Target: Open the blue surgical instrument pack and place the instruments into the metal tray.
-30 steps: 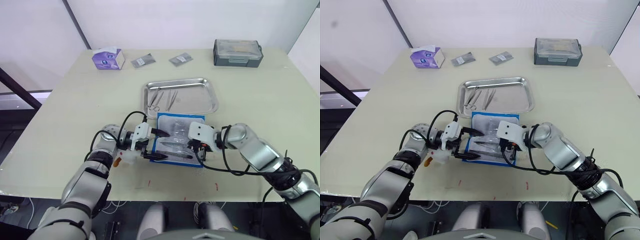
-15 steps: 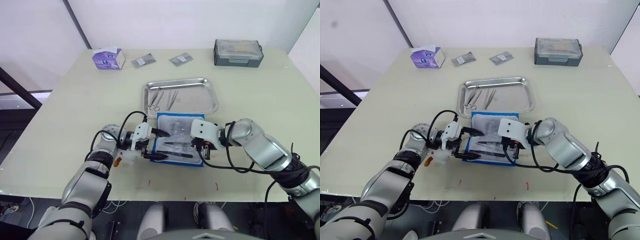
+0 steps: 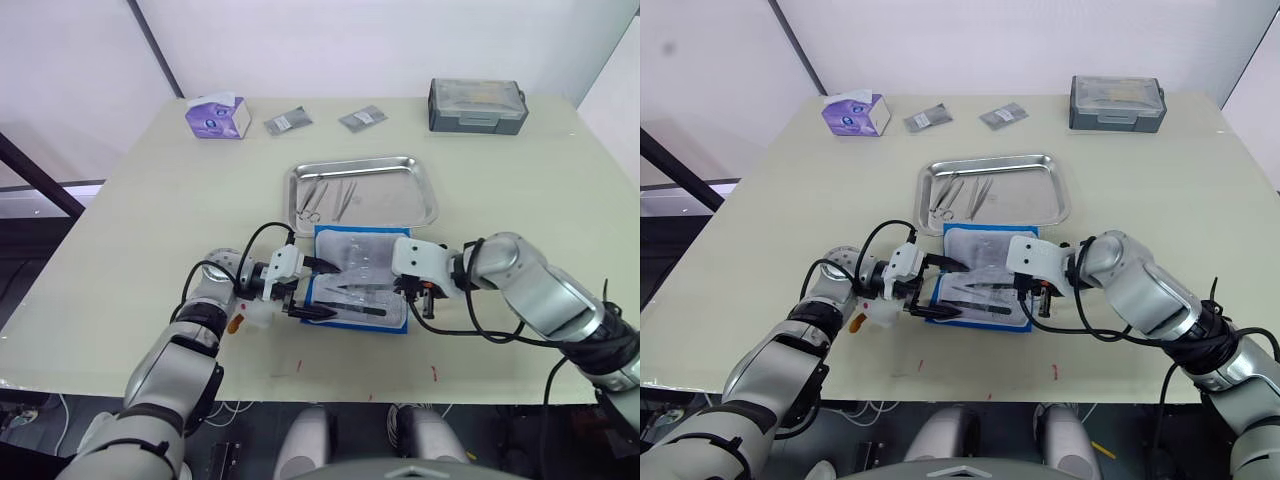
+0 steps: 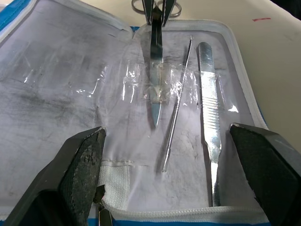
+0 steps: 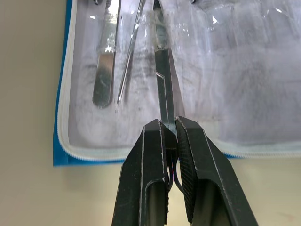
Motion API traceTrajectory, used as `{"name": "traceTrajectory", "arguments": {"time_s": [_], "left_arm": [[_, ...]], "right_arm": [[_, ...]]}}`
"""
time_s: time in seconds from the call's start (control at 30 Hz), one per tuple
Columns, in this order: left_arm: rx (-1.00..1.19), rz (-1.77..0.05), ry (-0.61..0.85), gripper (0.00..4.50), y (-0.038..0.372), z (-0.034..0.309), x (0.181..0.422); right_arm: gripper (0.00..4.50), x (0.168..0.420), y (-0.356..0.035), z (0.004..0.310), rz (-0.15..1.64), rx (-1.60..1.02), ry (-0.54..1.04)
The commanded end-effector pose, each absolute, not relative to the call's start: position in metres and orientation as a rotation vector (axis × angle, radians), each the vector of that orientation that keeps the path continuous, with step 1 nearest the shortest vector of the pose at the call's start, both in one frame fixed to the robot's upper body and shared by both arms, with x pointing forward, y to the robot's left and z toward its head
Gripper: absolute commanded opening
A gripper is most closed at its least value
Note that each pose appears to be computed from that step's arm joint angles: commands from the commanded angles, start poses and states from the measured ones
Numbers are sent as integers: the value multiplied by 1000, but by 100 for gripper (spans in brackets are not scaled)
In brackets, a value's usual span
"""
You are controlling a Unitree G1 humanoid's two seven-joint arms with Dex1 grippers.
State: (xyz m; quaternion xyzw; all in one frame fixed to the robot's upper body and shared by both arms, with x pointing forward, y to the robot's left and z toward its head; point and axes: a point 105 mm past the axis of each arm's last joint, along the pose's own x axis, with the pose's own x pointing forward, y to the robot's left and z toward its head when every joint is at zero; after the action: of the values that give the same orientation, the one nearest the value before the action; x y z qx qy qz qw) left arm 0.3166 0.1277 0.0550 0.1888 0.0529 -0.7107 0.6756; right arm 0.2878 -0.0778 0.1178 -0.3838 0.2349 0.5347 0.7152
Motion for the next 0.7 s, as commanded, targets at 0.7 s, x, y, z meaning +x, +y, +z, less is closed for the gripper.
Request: {"name": "traceTrajectory", "arguments": {"time_s": [0.7], "left_arm": [[339,-1709,377,450,131,-2,276]], "right_arm": [[10,306,-149,182,974,-787,366]]}}
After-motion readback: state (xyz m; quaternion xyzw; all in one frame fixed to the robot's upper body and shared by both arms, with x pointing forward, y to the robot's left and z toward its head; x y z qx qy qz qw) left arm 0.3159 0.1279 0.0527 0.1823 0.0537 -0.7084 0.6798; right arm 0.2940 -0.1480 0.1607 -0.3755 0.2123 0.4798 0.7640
